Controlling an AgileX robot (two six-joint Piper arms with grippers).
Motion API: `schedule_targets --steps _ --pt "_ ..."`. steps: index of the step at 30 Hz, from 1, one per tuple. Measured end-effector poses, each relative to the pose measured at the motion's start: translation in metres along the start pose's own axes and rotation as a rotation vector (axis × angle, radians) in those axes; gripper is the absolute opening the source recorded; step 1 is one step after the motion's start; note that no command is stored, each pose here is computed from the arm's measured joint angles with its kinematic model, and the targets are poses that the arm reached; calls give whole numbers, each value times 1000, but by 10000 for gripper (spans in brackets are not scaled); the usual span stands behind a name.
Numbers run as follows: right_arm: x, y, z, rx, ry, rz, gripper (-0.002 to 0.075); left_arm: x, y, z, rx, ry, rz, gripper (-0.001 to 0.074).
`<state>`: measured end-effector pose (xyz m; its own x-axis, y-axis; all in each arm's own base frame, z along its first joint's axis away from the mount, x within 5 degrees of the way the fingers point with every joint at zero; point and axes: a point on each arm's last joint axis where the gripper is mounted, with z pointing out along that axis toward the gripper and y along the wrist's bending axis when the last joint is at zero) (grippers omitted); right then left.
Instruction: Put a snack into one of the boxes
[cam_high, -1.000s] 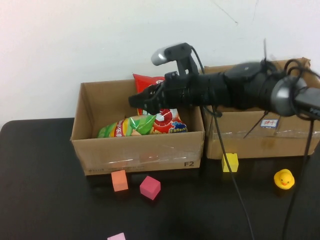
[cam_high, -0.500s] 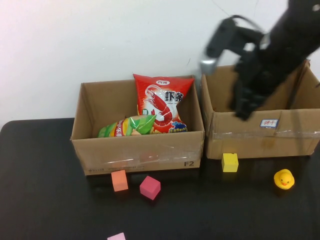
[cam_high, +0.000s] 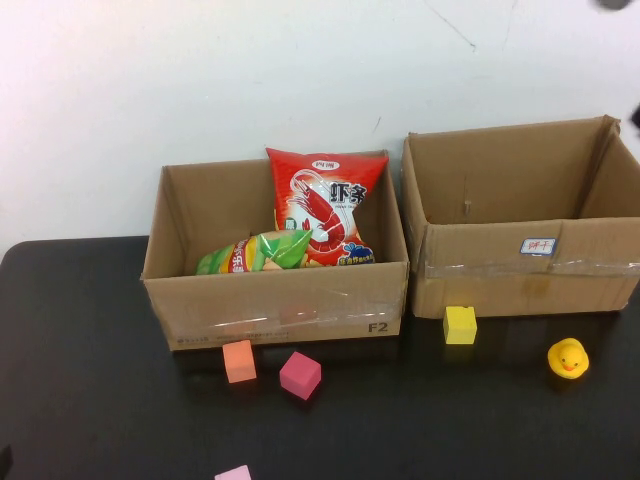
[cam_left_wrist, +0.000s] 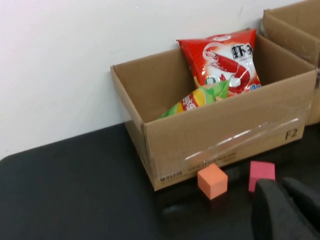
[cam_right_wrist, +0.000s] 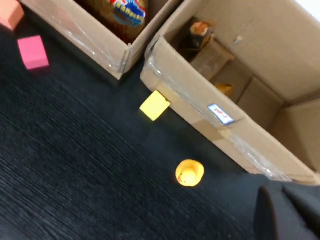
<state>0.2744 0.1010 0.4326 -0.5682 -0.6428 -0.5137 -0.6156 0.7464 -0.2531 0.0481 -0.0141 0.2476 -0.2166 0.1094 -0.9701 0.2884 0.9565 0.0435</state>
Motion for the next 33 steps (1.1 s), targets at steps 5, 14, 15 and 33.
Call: schedule_targets --steps 5,14,15,33 --pt "42 16 -42 29 -39 59 7 0 0 1 3 -11 -9 -1" --pt "154 65 -33 45 -88 145 6 0 0 1 3 -16 -9 -1" --pt "167 71 -24 40 -81 147 6 0 0 1 3 -16 -9 -1" --pt "266 128 -3 -19 -371 238 6 -1 3 1 -30 -29 56 -1"
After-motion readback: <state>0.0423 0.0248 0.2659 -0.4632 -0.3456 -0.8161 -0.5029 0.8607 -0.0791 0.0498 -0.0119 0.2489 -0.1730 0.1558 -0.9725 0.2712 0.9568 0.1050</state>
